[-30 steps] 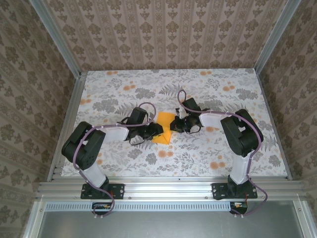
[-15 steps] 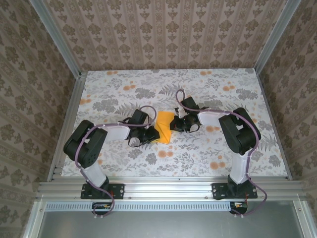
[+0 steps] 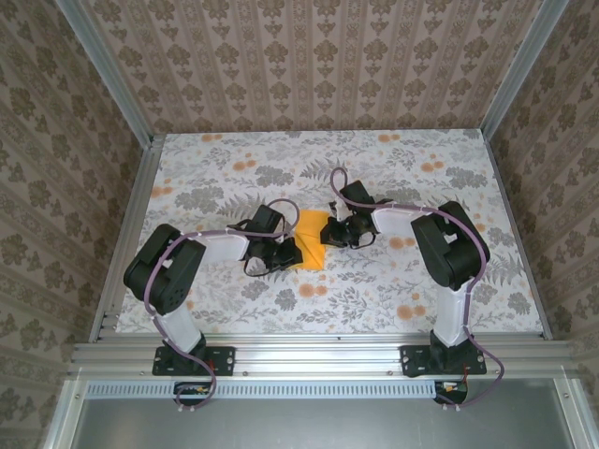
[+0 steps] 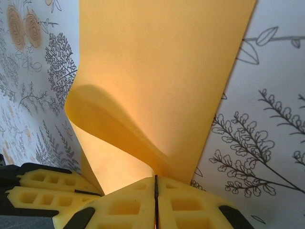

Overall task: Fold a paper plane with a square sheet of paper (pick it up from the middle)
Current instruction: Fold the triangle a second time at the center of the table.

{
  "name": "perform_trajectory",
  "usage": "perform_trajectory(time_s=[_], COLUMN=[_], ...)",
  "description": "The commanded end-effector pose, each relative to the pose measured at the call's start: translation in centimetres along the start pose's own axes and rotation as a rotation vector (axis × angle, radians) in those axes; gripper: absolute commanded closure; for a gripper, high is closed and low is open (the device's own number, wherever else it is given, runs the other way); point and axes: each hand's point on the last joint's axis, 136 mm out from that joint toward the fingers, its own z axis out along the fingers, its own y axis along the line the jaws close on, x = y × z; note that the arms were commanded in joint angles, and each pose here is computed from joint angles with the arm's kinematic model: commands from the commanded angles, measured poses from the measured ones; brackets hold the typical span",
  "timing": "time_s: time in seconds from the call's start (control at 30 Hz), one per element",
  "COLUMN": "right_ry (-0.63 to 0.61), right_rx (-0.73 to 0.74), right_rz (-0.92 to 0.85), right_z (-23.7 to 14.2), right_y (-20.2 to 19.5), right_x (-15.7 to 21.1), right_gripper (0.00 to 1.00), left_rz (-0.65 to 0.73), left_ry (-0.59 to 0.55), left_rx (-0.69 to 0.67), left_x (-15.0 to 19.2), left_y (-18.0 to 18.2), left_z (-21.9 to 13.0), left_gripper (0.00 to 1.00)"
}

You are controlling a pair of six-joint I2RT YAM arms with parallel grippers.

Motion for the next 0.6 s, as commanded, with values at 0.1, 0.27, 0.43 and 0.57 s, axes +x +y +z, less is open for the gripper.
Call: perform_trajectory(time_s=[0.1, 0.27, 0.43, 0.57], right_ry=[0.015, 0.025, 0.041, 0.047], right_rx=[0.03, 0.03, 0.022, 0.024], right_rz=[-0.015, -0.013, -0.01, -0.006], right_z=[0.4, 0.59, 0.83, 0.97], right_y=[-0.35, -0.45, -0.47, -0.58], right_x=[-0.2, -0.08, 0.2, 0.24], right_gripper=[0.9, 0.9, 0.89, 0.88], left_rz=[-0.004, -0.002, 0.004, 0.006], left_ry=[0.058, 0.06, 0.059, 0.058], left_rx=[-0.09, -0.087, -0.082, -0.081], left_x=[1.44, 1.38, 1.23, 1.14], left_y=[2.06, 1.97, 1.7, 1.59], left_z=[0.66, 0.71, 0.68, 0.65], left_gripper=[0.89, 0.89, 0.89, 0.89])
